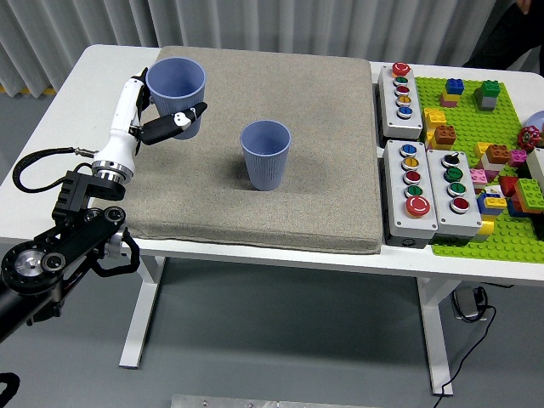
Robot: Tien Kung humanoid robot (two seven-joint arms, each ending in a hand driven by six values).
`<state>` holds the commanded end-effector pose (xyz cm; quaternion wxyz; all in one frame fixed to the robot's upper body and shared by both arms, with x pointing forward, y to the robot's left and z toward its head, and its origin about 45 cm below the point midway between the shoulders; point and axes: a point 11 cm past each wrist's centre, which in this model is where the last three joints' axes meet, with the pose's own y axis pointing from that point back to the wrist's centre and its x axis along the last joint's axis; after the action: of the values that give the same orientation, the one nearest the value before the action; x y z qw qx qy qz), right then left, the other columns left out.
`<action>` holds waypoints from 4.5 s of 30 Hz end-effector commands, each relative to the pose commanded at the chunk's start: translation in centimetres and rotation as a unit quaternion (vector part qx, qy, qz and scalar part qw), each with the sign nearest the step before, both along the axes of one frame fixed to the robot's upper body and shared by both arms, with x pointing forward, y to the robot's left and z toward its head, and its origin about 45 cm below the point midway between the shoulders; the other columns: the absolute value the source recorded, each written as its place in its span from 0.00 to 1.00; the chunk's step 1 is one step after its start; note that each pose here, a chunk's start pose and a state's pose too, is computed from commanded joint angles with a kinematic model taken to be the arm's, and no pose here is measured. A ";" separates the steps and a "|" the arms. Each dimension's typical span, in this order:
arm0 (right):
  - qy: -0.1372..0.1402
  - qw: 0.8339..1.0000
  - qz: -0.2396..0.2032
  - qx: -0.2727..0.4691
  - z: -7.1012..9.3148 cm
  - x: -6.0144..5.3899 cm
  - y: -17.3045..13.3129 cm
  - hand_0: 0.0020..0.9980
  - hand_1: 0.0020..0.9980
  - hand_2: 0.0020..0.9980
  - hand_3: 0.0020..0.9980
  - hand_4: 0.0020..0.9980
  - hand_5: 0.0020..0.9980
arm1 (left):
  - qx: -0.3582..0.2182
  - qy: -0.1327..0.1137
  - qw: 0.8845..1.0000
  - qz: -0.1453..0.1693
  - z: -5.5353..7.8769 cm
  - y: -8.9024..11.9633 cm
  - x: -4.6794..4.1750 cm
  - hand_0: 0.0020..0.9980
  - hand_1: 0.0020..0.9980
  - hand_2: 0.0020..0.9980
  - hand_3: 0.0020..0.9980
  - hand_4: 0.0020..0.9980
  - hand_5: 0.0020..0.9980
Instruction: Pick cup pour cup place
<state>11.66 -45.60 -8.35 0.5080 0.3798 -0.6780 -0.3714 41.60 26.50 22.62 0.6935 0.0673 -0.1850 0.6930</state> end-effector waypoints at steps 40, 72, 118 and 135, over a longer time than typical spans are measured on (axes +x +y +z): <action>0.008 1.000 0.001 0.000 -0.2 -0.9 0.0 0.70 0.70 0.64 0.60 0.01 0.30 | -0.023 0.037 0.998 0.040 -8.1 -0.9 -3.17 0.58 0.55 0.53 0.52 0.79 0.17; 0.004 1.000 0.001 -0.001 -0.1 -0.3 0.0 0.70 0.70 0.64 0.60 0.01 0.30 | -0.030 0.054 0.998 0.005 -8.6 -0.7 -3.34 0.66 0.67 0.71 0.67 0.94 0.42; 0.009 1.000 0.005 0.000 -0.3 -0.8 0.1 0.70 0.70 0.64 0.60 0.00 0.31 | 0.011 0.064 0.997 -0.029 -9.1 -1.0 -4.25 0.75 0.77 0.91 0.94 0.96 0.42; 0.007 1.000 0.005 0.000 -0.2 -0.6 0.1 0.70 0.69 0.64 0.60 0.00 0.31 | 0.020 0.059 0.997 -0.042 -8.2 -0.9 -4.40 0.85 0.89 1.00 1.00 0.97 0.42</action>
<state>11.06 -45.48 -8.55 0.5151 0.3803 -0.6724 -0.3714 37.21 25.61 14.37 0.7302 0.1145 -0.1602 0.6542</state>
